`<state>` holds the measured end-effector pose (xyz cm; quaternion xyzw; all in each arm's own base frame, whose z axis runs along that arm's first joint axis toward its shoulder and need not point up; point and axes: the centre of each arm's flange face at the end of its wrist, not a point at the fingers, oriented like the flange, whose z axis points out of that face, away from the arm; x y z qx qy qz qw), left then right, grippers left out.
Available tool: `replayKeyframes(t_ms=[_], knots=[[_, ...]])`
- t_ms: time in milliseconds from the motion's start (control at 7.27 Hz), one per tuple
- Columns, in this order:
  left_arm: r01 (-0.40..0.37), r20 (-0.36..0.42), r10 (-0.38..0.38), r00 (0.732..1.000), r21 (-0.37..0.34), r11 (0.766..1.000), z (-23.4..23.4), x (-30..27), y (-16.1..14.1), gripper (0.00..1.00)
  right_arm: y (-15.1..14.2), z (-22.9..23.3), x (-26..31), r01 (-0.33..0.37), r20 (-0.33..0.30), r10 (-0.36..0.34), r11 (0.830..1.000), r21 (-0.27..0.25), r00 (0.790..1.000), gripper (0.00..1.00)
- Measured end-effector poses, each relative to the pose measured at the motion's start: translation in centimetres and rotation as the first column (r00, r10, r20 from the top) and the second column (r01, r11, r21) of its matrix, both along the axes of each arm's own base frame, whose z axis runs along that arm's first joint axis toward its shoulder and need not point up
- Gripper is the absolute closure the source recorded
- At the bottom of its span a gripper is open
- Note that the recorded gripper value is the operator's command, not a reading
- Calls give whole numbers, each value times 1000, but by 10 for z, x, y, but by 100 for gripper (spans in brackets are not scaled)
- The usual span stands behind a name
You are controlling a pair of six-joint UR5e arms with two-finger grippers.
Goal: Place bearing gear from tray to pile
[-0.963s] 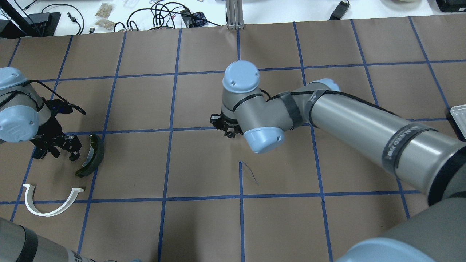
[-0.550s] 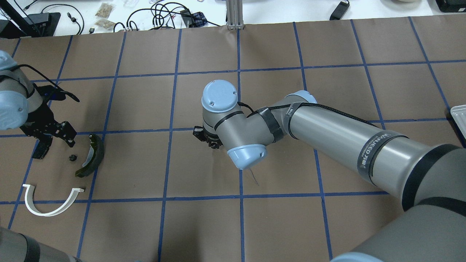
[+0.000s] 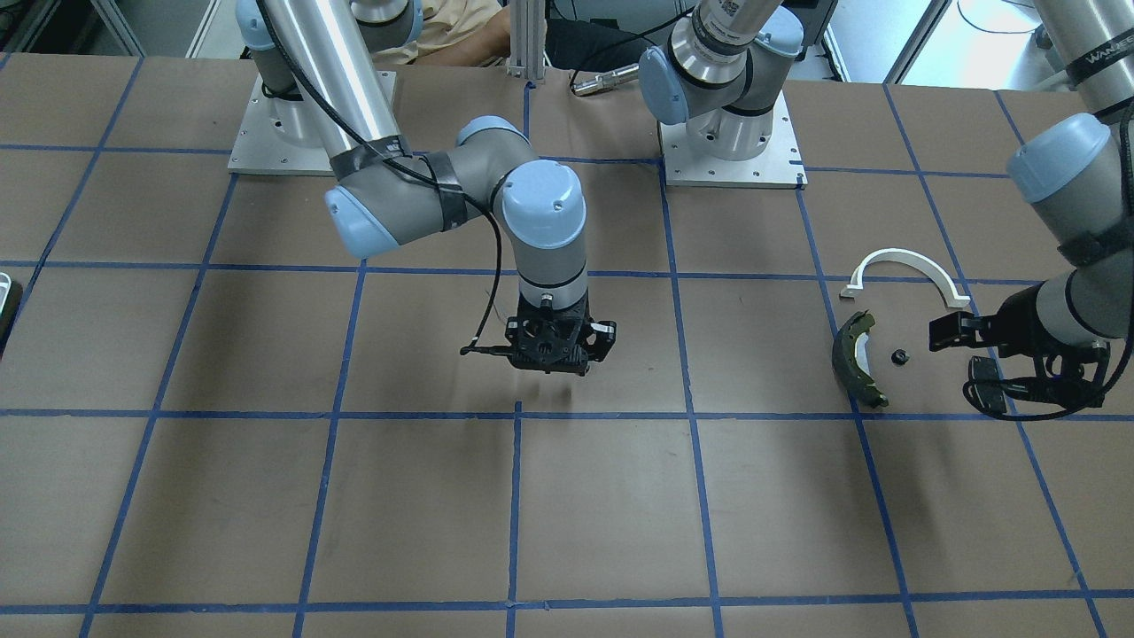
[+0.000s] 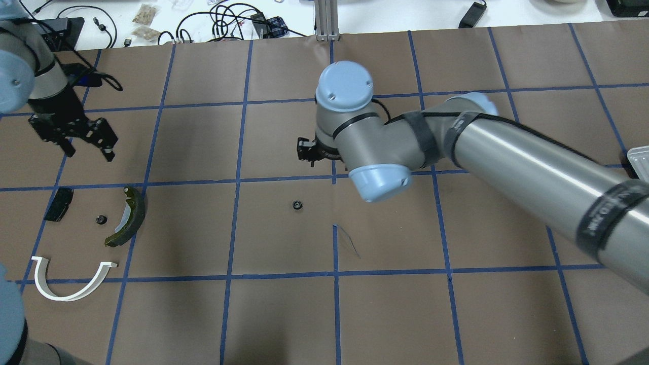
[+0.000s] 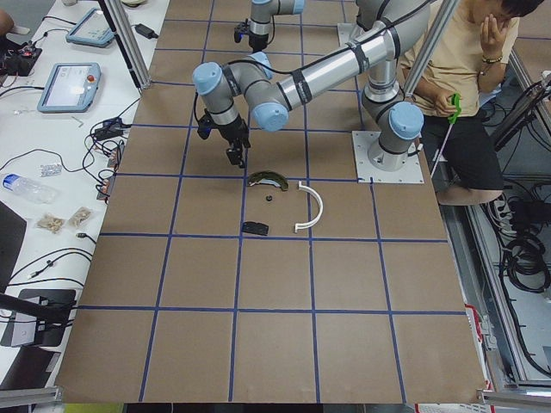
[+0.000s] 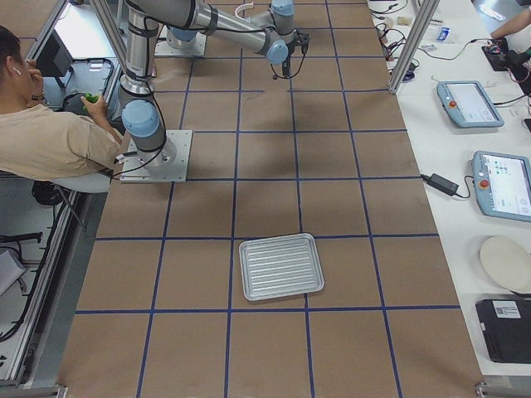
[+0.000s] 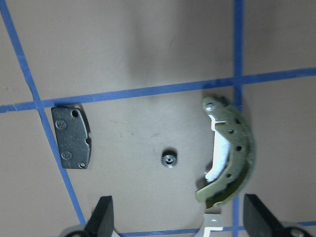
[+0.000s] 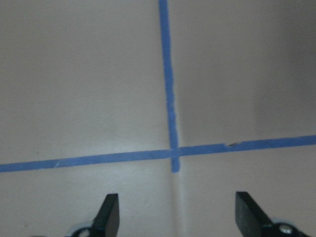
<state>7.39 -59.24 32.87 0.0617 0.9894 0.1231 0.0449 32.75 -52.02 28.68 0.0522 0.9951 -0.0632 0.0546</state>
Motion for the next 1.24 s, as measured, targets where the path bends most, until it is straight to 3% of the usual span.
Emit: replayKeyframes(t_ms=[413,688,963,1238], knots=[[-53,-82,46,996,-84,995,-11,-180,-9,0,-16,115,-126,3,-34,-2,1000,31,999,0],[2,-99,-12,995,-101,995,-36,-274,9,0,-6,181,-148,-13,-49,16,999,50,999,0],[39,-126,-54,991,-124,992,-77,-323,27,0,7,208,-155,-27,-69,30,999,47,997,0],[53,-151,-73,986,-133,990,-123,-336,48,18,11,219,-170,-72,-102,77,996,58,992,0]])
